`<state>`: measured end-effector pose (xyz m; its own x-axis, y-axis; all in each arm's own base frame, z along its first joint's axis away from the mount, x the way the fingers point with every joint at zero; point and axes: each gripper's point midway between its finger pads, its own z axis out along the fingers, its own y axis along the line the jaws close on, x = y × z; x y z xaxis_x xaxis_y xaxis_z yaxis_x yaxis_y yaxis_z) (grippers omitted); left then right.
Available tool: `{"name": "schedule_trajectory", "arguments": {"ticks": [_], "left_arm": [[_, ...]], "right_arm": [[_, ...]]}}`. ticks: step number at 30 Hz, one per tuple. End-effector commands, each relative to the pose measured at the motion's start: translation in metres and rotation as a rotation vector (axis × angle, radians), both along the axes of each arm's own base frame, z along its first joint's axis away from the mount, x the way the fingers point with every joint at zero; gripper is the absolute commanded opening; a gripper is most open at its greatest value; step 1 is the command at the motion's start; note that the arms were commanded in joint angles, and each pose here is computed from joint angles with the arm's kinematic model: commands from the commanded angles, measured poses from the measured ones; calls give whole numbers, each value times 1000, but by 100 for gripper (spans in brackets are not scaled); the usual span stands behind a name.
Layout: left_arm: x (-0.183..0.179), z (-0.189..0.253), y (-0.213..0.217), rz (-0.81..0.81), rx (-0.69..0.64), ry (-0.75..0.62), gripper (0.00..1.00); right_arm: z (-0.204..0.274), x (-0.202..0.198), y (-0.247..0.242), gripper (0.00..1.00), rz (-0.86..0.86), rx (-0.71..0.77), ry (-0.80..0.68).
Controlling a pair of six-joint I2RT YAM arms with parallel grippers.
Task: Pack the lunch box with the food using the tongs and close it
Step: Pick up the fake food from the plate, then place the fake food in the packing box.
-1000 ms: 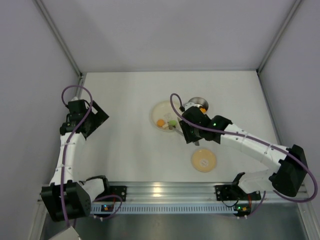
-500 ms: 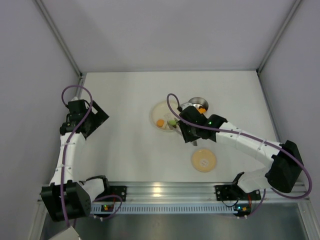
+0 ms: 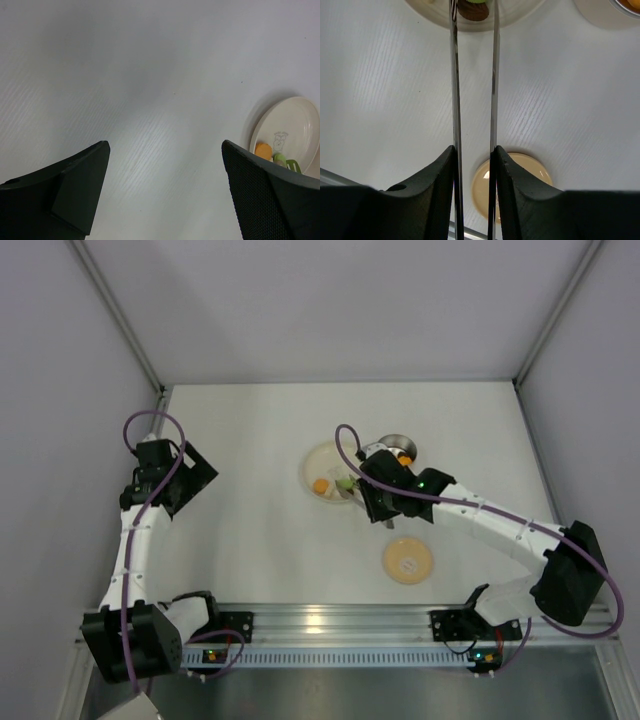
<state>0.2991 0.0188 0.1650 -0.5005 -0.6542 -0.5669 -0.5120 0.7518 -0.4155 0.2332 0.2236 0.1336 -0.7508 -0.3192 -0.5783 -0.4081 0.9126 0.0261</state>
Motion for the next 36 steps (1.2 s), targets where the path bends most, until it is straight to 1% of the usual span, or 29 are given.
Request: {"name": "schedule_trajectory", "arguments": {"ticks": [1,14,16,21,27,36], "left_arm": [[5,5,2,-1,17,-40,98],[5,5,2,-3,17,-40,98],[5,6,2,-4,17,-41,98],[5,6,1,-6,14,-42,98],[5,6,1,-7,14,-43,98],[5,6,1,-7,16,-43,98]], "right_arm": [[34,19,7,26,-26,74,-102],[57,27,7,26,-44,95,-150],[61,30,-1,26,-66,73,-165],[80,39,-21,27,-114,85,-207],[101,47,-62,27,-201,81,-254],[81,49,-96,28,-282,28,-233]]}}
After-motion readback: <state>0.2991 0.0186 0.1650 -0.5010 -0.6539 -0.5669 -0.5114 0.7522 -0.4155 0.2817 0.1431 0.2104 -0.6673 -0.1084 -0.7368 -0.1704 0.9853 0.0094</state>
